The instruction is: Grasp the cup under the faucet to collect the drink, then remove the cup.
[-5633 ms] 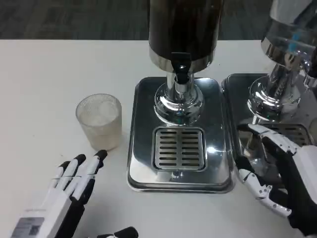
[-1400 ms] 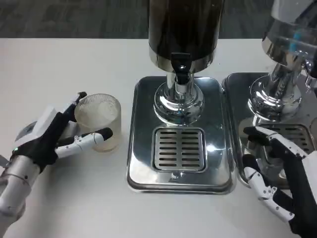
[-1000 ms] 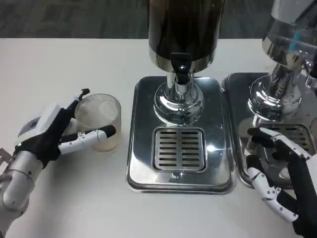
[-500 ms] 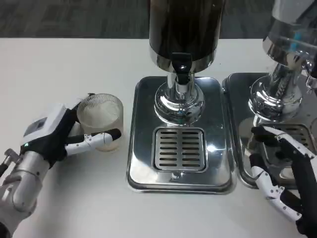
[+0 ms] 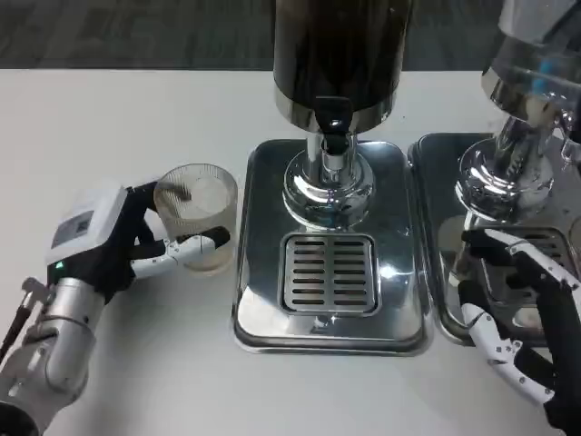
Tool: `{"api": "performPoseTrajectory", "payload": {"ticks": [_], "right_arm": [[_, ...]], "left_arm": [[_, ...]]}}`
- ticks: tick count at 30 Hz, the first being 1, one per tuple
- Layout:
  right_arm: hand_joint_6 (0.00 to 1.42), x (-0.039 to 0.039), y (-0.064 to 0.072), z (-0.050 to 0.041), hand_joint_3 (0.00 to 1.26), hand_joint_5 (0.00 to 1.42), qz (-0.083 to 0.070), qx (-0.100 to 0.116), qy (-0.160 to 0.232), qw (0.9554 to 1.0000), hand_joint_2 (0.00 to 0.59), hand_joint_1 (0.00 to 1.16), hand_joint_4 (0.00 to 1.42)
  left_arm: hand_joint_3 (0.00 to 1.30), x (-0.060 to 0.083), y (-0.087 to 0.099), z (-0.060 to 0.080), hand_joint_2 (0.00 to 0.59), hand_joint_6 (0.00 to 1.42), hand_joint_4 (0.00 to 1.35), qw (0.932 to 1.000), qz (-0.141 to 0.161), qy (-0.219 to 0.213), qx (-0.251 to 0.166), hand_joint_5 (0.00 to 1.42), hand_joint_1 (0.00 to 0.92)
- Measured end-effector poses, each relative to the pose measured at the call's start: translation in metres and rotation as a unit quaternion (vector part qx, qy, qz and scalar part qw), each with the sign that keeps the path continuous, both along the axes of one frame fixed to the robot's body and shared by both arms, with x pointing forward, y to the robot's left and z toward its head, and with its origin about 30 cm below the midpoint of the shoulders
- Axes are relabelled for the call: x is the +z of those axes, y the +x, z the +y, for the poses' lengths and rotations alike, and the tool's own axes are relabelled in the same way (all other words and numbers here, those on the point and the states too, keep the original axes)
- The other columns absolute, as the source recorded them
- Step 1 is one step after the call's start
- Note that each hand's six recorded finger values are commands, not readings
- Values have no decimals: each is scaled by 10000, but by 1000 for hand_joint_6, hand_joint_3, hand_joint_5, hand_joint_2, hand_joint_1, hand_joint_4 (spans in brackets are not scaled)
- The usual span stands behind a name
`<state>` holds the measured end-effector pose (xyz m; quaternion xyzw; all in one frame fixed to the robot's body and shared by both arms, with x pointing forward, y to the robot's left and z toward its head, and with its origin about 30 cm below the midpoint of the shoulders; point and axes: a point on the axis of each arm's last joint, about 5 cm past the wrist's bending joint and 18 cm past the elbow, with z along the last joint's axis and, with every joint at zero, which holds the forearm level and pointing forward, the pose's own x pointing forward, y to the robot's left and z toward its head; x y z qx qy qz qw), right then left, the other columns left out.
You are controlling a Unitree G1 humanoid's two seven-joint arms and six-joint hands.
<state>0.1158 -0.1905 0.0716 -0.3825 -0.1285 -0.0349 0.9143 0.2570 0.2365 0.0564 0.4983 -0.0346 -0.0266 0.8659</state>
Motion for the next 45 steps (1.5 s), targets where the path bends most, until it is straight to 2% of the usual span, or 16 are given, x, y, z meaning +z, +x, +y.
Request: {"api": "performPoseTrajectory", "payload": {"ticks": [5,17,23,31,34,38,45], "right_arm": [[469,-7,-18,-5,341,356,35,-17,-2,10000,422,333,366],[469,-5,-6,-5,339,356,43,7,7,10000,422,337,366],[469,-6,8,-4,339,356,28,30,19,10000,425,338,366],[469,-26,8,1,339,356,56,46,42,10000,428,339,366],[469,-25,11,8,339,356,39,57,60,10000,428,339,366],[469,-26,12,12,339,356,35,57,71,10000,428,339,366],[469,-28,10,19,339,356,35,51,86,9999,428,339,368]], "left_arm": [[541,-40,-40,-12,152,1309,723,9997,-245,8,60,994,279],[557,-176,-234,26,157,1306,732,9983,-542,-142,180,1001,264],[560,-177,-293,60,157,1309,740,9964,-795,-264,142,1001,261],[560,-152,-374,83,158,1311,742,9926,-1105,-484,-139,1001,260],[560,-129,-384,25,156,1312,742,9888,-1271,-649,-428,1001,257],[560,-104,-354,-60,157,1312,742,9860,-1341,-754,-648,1001,251],[560,-164,-352,-286,154,1312,742,9842,-1025,-864,-1153,1001,243]]}}
